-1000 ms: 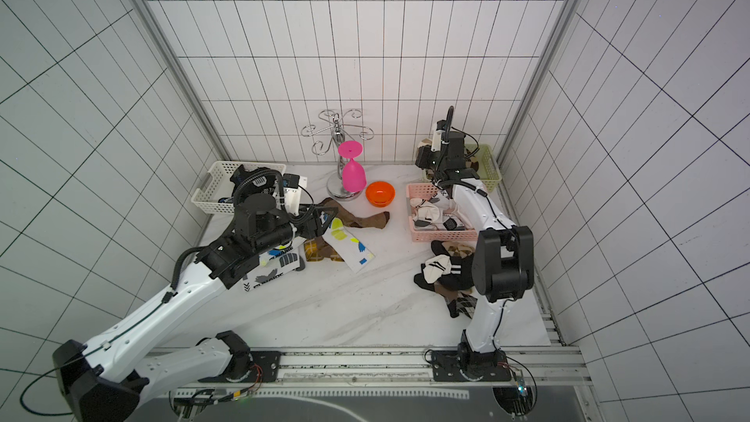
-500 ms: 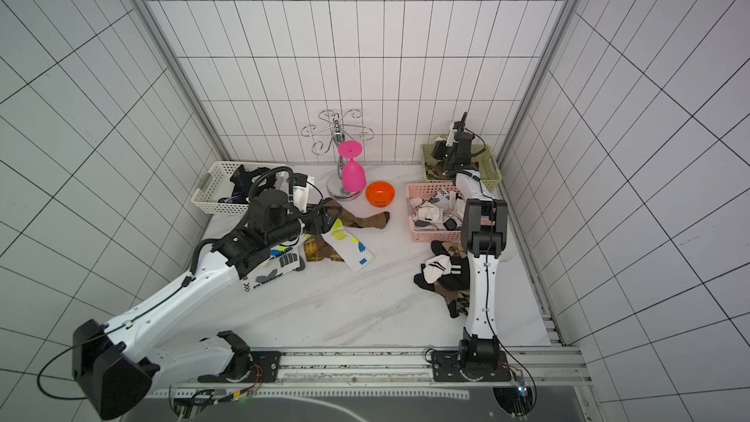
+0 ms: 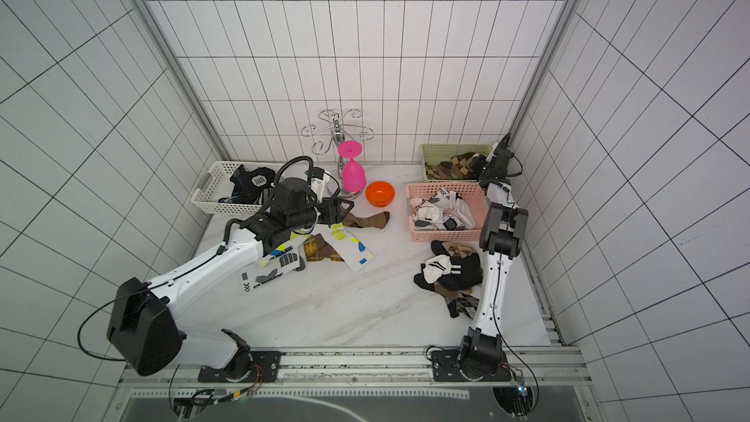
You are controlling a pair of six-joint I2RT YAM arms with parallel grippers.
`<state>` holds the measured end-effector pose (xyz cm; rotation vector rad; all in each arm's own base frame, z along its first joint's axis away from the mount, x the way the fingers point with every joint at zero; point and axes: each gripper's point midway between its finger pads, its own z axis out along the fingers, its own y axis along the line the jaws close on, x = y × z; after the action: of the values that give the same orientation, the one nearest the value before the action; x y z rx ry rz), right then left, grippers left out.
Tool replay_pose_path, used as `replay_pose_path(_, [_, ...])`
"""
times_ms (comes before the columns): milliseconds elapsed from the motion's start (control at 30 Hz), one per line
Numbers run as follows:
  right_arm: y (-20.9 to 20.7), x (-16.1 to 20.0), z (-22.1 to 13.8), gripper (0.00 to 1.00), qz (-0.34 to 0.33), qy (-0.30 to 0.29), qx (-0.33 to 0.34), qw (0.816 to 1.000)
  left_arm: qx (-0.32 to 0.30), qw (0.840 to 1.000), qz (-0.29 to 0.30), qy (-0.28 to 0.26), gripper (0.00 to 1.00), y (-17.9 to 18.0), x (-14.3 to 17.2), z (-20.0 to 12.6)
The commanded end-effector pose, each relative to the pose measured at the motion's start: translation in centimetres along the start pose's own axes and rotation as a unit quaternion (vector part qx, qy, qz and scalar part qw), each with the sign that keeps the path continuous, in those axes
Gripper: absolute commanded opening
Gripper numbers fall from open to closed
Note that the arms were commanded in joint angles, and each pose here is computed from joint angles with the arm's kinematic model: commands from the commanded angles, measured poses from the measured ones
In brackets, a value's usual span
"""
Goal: Sort the socks into the basket by color
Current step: Place the sock in the bin.
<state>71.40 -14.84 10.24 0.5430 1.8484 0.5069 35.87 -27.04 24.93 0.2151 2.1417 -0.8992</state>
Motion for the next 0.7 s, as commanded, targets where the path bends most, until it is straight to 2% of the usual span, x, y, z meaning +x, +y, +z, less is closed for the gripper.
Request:
replay_pose_path(0, [4.0,-3.4,-0.7,0.05,-0.012,-0.033,-0.043,0.998,0.023,0.999,0.005,-0.023,0.65,-1.4,-2.1,0.0])
replay_pose_path(67, [4.0,-3.5,-0.5,0.07,-0.01,-0.033,-0.047,0.998,0.023,0.999,0.005,-0.022,0.65,-1.4,-2.1,0.1])
replay_pose_path(200, [4.6,-3.2,-0.3,0.2,-0.01,-0.028,-0.058,0.998,0.02,1.0,0.003,-0.021,0.65,-1.2,-1.9,0.1])
replay_pose_path(300, [5.1,-3.0,-0.4,0.42,-0.02,-0.023,-0.053,0.998,0.019,1.0,0.003,-0.022,0.65,-1.1,-1.8,-0.1])
replay_pose_path(400, [5.8,-3.2,-1.0,0.52,-0.037,-0.025,-0.044,0.998,0.017,1.0,0.003,-0.022,0.65,-1.0,-1.8,-0.2])
replay_pose_path(533, [6.9,-4.0,-2.1,0.73,-0.061,-0.035,-0.026,0.997,0.02,0.999,0.005,-0.025,0.65,-1.1,-1.8,-0.5])
replay_pose_path(600, [7.7,-4.6,-2.7,0.79,-0.078,-0.043,-0.017,0.996,0.02,0.999,0.005,-0.026,0.65,-1.1,-1.7,-0.6])
replay_pose_path(667, [8.5,-5.0,-3.3,0.8,-0.095,-0.049,-0.008,0.994,0.02,0.999,0.004,-0.027,0.65,-1.1,-1.6,-0.7])
